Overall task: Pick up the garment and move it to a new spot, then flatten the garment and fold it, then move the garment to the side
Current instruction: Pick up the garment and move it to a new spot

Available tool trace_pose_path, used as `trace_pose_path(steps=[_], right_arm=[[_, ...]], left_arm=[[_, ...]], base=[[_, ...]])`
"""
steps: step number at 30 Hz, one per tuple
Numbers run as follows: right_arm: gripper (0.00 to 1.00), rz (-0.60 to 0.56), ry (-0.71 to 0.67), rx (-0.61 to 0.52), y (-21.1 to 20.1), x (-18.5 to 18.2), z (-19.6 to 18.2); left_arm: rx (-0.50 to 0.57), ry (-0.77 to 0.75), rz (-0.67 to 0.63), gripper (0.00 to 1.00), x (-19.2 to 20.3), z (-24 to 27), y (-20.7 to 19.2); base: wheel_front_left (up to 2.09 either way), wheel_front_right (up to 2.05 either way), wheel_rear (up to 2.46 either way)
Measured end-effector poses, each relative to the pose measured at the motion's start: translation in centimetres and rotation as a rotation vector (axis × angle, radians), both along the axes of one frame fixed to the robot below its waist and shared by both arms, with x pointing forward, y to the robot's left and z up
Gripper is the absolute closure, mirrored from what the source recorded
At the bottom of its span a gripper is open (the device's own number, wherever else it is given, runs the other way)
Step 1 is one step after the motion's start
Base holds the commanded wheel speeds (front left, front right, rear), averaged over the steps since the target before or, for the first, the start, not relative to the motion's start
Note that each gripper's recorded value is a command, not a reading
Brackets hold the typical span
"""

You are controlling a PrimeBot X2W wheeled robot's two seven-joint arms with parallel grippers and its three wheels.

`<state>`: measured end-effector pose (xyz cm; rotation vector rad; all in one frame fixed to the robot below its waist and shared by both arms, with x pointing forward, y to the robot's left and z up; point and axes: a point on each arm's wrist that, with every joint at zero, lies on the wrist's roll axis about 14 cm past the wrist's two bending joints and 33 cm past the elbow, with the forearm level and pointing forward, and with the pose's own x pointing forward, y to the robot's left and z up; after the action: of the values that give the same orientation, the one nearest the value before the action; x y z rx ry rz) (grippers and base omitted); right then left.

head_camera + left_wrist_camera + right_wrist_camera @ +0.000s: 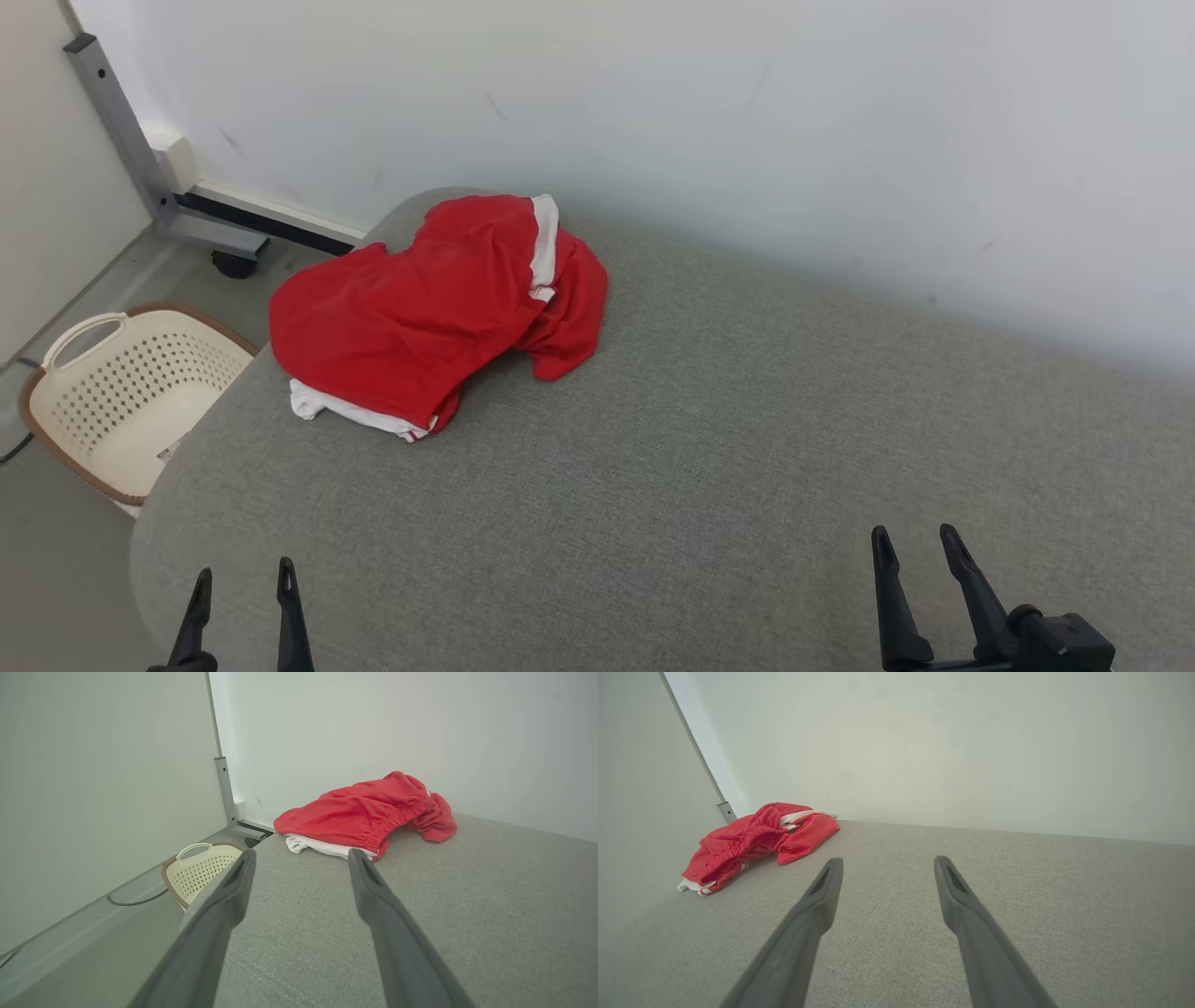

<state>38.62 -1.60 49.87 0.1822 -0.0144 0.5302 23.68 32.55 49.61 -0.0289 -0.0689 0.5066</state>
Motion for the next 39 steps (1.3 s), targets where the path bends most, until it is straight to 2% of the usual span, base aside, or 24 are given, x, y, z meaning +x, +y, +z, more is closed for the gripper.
trace_pose_path(steps=[11,23,30,39], right_arm=[[0.00,0.051,-0.009,0.005,1.8,-0.3,0.5],[0.00,0.049,-0.007,0.003,1.6,-0.6,0.4],[0.00,0.028,-0.038,0.011,0.9,-0.2,1.2],[0.00,-0.037,-0.078,0.040,-1.0,1.8,2.4]], left_arm=[[-0.002,-0.006,0.061,0.00,-2.1,-0.1,0.9],[-0.027,-0.034,0.080,0.00,-1.5,0.4,1.6],[-0.018,-0.118,0.025,0.00,3.7,3.6,2.0],[-0.036,-0.154,-0.077,0.00,13.5,6.4,2.8]], base=[[0.00,0.00,0.00],[0.00,0.00,0.00],[0.00,0.00,0.00],[0.00,0.00,0.00]])
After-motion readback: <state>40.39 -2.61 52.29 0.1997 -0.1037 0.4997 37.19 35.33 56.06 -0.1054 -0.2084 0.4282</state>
